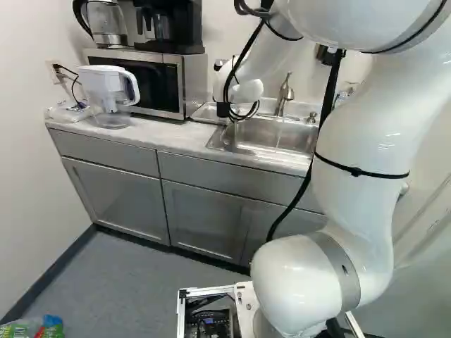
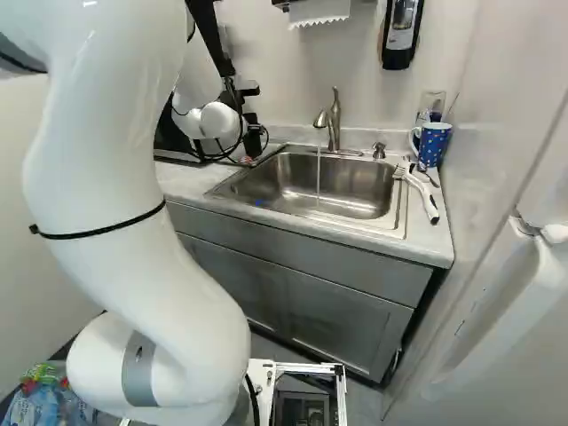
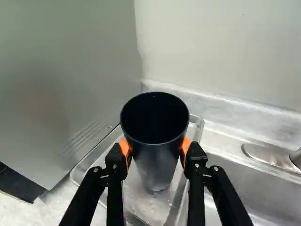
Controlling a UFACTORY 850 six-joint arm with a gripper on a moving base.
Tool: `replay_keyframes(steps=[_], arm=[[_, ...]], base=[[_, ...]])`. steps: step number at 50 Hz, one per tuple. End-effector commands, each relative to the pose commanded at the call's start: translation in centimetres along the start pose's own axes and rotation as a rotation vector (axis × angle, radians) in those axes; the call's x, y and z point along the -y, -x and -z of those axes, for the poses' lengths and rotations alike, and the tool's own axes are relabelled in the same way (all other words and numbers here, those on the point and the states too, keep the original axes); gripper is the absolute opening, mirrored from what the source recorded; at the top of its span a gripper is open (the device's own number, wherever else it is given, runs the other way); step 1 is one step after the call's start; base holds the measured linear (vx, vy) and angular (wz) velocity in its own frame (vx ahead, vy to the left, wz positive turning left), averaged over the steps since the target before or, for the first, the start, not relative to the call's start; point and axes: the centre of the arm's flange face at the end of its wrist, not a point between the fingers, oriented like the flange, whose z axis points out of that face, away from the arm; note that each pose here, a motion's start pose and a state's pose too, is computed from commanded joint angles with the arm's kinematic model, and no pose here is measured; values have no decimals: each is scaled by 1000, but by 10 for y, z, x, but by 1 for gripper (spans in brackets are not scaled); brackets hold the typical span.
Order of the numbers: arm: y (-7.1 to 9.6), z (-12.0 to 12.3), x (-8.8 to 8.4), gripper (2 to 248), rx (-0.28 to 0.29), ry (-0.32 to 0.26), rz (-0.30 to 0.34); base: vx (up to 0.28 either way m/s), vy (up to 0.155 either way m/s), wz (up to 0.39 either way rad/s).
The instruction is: Rinse the cup and place it in the tray
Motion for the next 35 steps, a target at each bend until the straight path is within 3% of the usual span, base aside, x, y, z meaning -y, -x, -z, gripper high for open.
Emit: replay_keyframes(steps=[3,4,8,9,14,15,19,20,35], arm=[[0,0,0,122,0,0,0],[0,0,0,146,0,0,0],[0,0,0,146,0,0,0],[0,0,0,179,0,0,0],[0,0,0,179,0,0,0],[0,0,0,215,0,0,0],[0,0,0,215,0,0,0],[0,0,0,246,0,0,0],[-2,1,0,247,-3,0,0]], base=[[0,0,0],[0,0,0],[0,0,0],[0,0,0],[0,0,0],[0,0,0],[0,0,0],[0,0,0],[0,0,0]])
